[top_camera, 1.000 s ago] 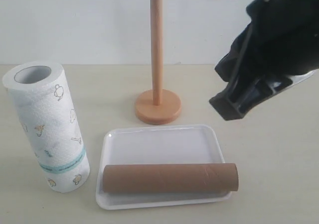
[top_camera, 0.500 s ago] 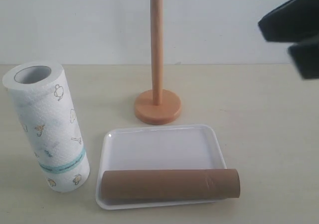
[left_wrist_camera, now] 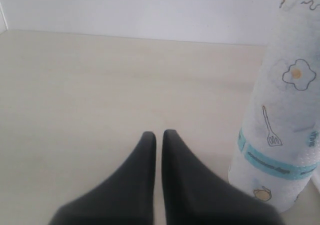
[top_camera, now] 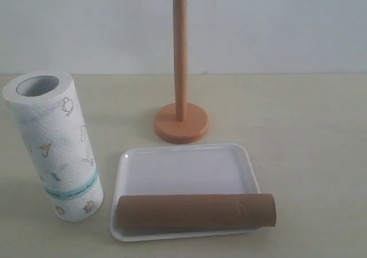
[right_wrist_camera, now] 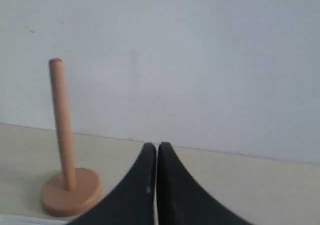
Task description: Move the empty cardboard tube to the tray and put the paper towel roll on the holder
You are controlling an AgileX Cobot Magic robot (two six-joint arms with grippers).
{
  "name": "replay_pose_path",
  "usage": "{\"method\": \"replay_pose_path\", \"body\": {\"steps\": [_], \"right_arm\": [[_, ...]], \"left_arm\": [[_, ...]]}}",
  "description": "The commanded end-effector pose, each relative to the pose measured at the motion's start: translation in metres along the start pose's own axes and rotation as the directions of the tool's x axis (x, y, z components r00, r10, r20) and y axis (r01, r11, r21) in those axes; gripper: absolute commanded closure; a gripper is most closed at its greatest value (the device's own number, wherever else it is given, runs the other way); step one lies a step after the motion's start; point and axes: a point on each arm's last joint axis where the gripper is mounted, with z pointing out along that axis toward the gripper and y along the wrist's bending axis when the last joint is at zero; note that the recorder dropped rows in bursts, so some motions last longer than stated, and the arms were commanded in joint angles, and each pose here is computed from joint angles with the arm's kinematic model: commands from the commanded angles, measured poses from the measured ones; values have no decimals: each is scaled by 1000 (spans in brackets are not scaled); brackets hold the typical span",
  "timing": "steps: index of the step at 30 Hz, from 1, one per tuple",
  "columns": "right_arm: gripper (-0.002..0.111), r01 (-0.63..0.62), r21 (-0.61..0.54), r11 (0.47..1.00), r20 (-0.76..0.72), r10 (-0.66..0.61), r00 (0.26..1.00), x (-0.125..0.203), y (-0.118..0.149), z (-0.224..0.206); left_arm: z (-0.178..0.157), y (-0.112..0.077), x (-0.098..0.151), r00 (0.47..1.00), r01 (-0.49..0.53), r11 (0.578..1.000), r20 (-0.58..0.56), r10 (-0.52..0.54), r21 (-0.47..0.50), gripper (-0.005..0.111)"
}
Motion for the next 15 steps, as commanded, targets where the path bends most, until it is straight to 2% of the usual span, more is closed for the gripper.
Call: {"method": "replay_pose_path", "body": {"steps": [1,4,7,15], "right_arm": [[108,-86,146,986,25,83,996,63,-11,-14],[108,-131,233,964,12,131,991,104,-16,-21],[108,-145,263,954,13,147,989,128,-17,-24],[108,-103,269,957,-40,118,992,151,-17,-23]], "left_arm": [[0,0,1,1000,10,1000,3,-10,2,103],[0,0,1,1000,10,1000,3,-10,2,103],[0,0,1,1000,10,1000,3,-10,2,103],[0,0,1,1000,10,1000,3,-10,2,103]]}}
